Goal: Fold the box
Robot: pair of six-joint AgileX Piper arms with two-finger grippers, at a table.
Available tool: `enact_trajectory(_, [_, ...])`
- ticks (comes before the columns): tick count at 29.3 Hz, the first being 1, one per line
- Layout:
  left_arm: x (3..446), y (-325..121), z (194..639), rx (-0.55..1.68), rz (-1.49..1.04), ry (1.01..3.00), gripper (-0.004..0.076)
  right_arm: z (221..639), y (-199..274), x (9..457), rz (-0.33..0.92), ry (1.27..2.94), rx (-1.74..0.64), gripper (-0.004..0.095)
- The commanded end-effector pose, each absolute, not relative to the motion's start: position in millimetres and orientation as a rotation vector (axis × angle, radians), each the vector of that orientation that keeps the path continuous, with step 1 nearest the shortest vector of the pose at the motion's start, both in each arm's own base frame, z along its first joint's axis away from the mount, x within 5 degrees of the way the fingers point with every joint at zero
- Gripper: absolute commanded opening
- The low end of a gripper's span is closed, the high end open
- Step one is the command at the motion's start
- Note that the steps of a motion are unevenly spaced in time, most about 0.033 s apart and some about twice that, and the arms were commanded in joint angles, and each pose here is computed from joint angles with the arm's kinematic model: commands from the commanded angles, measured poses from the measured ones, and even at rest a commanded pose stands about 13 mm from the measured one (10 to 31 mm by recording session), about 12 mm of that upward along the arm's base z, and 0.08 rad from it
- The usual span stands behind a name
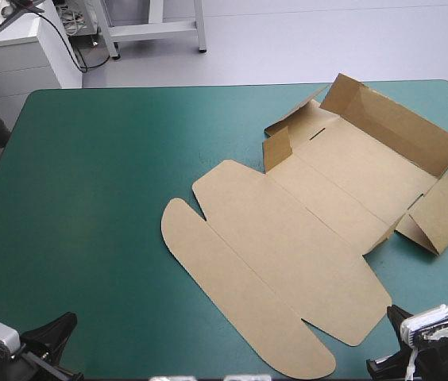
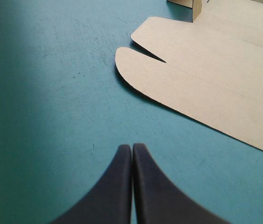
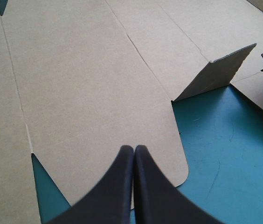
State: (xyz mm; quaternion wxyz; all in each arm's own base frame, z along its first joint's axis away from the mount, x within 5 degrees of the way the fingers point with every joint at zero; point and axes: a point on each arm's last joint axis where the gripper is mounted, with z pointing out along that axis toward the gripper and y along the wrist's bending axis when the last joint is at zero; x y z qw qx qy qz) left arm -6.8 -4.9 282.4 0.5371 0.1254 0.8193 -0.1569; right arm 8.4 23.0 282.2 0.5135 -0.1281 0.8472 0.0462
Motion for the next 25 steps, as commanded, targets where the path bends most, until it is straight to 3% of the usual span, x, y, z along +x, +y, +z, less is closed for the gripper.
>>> enact_trajectory(1, [-7.8,-4.9,295.0,0.284,-0.403,1.856,-0.0008,294.0,23.0,11.5,0.110,1.968,-0.288,-0.0014])
enact_trajectory(6, [-7.8,-4.9,295.0,0.284,-0.403,1.856,-0.0008,294.0,23.2,11.4,0.112,1.966,-0.291,0.0008])
enact_trajectory(9, [-7.8,-4.9,295.0,0.284,-0.403,1.856,-0.0008,294.0,23.9,11.3,0.115,1.965,-0.303,0.0100])
enact_trajectory(17, [-7.8,-4.9,295.0,0.284,-0.403,1.856,-0.0008,293.9,25.3,10.9,0.121,1.963,-0.327,0.0589])
enact_trajectory(21, [-7.8,-4.9,295.0,0.284,-0.403,1.856,-0.0008,295.0,25.0,11.5,0.142,1.956,-0.284,0.0629])
enact_trajectory(25, [-7.8,-4.9,295.0,0.284,-0.403,1.856,-0.0008,301.1,23.5,14.1,0.252,1.915,-0.083,0.0629])
